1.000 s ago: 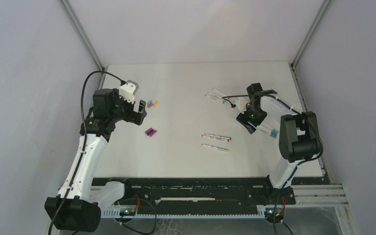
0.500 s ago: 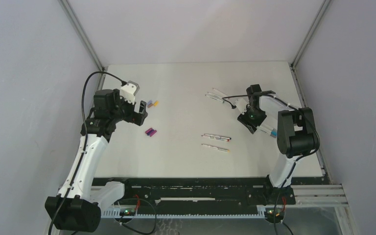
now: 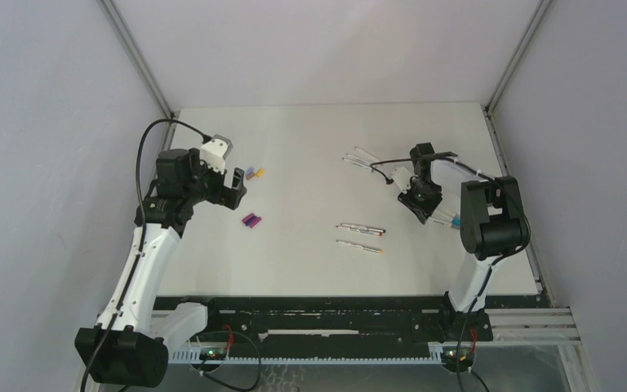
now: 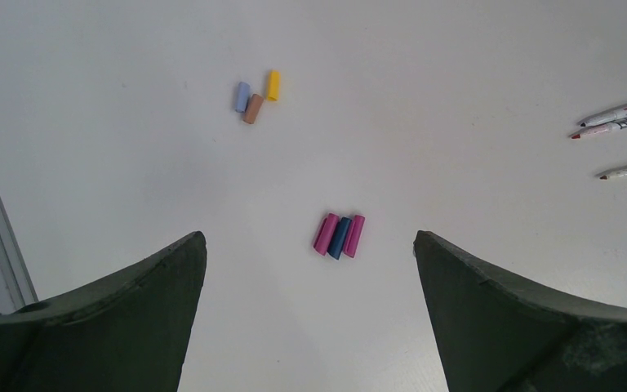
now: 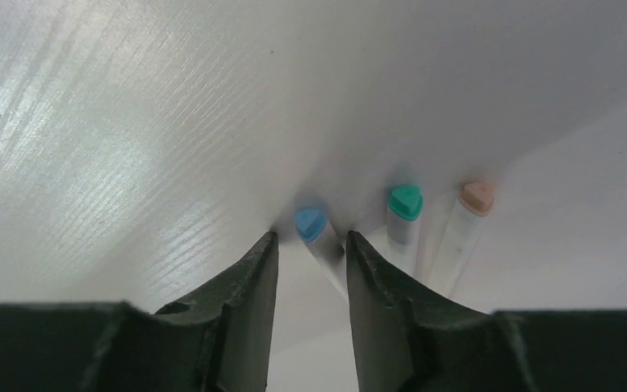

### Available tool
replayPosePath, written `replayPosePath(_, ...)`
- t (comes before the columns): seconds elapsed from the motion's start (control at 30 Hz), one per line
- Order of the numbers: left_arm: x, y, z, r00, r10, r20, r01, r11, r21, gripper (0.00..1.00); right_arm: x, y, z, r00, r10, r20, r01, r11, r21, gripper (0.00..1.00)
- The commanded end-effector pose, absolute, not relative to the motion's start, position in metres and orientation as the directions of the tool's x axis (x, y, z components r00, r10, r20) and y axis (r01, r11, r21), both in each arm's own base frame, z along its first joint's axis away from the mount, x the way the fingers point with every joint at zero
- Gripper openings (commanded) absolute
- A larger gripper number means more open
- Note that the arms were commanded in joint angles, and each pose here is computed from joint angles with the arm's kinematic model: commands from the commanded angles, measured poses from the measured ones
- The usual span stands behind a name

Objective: Open the pen caps
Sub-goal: Pick up the pen from the center of the board.

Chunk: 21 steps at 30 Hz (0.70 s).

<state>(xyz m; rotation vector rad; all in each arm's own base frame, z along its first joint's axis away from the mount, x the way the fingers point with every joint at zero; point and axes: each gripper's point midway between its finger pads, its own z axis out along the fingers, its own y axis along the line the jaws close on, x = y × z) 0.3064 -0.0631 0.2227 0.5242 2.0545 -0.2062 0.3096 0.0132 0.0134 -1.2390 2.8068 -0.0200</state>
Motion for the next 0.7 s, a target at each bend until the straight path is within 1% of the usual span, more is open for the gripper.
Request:
replayPosePath(0.0,0.307,-0.065,0.226,-0.397,0.287,-0.872,0.465,0.882,0.079,1.0,0.309,0.009,0.004,-0.676,-0.736,-0.035,-0.736,0.676,-0.033,0.32)
replayPosePath(0.2,0.307,-0.066,0.225,-0.398,0.288,-0.871,0.469,0.88,0.077,1.0,0.308,0.01,0.002,-0.676,-0.737,-0.029,-0.736,0.676,-0.025,0.14)
replayPosePath(0.4,0.307,-0.068,0.223,-0.4,0.287,-0.87,0.478,0.876,0.069,1.0,0.307,0.015,0.0,-0.664,-0.747,-0.023,-0.747,0.665,-0.023,0.0)
replayPosePath(0.53,0.307,-0.07,0.223,-0.398,0.287,-0.871,0.488,0.871,0.064,1.0,0.312,0.021,0.011,-0.657,-0.751,-0.062,-0.75,0.66,-0.048,0.0)
replayPosePath(0.67,0.307,-0.07,0.224,-0.394,0.285,-0.874,0.486,0.872,0.066,1.0,0.322,0.032,0.035,-0.661,-0.736,-0.148,-0.736,0.674,-0.063,0.0)
